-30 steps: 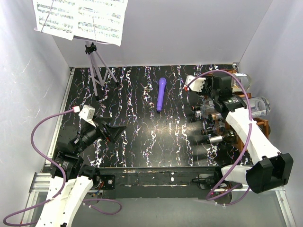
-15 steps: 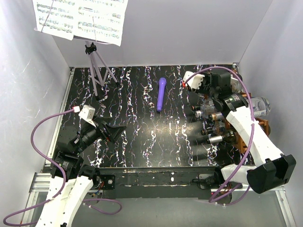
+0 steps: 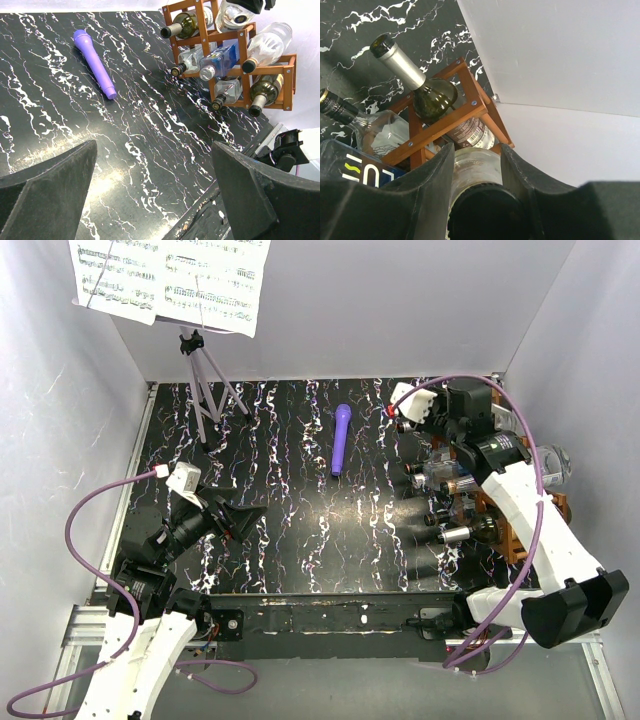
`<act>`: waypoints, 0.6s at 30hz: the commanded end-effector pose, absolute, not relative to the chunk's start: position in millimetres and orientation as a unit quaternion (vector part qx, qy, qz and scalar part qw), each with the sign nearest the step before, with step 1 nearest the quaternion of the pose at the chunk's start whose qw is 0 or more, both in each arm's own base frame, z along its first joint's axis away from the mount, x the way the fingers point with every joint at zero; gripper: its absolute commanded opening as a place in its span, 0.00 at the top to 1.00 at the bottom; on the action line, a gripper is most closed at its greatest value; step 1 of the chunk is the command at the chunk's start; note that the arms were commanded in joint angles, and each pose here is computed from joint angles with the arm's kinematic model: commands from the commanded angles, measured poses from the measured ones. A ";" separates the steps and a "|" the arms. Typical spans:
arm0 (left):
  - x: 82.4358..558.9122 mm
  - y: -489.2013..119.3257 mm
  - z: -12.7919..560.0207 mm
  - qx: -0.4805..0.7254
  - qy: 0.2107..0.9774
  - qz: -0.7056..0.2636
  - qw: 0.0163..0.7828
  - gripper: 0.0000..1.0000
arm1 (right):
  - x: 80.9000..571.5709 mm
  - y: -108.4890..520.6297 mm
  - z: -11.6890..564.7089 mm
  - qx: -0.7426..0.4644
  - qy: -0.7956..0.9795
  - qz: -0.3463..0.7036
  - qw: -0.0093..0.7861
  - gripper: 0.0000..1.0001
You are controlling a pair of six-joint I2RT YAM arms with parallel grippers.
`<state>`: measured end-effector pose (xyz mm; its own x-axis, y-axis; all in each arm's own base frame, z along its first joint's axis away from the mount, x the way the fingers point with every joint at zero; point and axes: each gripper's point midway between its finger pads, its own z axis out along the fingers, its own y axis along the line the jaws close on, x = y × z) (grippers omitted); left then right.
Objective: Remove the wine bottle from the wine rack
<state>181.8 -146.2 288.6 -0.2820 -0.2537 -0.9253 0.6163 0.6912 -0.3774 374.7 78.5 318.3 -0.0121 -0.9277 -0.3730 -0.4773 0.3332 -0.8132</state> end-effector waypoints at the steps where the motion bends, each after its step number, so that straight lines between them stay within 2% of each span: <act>1: 181.8 -146.5 286.3 0.131 0.711 -0.371 0.583 0.02 | 378.5 64.3 429.6 -0.458 0.598 -0.337 0.565 0.99; 13: 182.5 -145.9 285.2 0.131 0.712 -0.368 0.583 0.02 | 364.3 87.0 468.5 -0.459 0.561 -0.341 0.599 0.99; 18: 186.7 -132.0 289.3 0.101 0.714 -0.338 0.605 0.02 | 355.6 110.4 484.0 -0.473 0.535 -0.341 0.612 0.99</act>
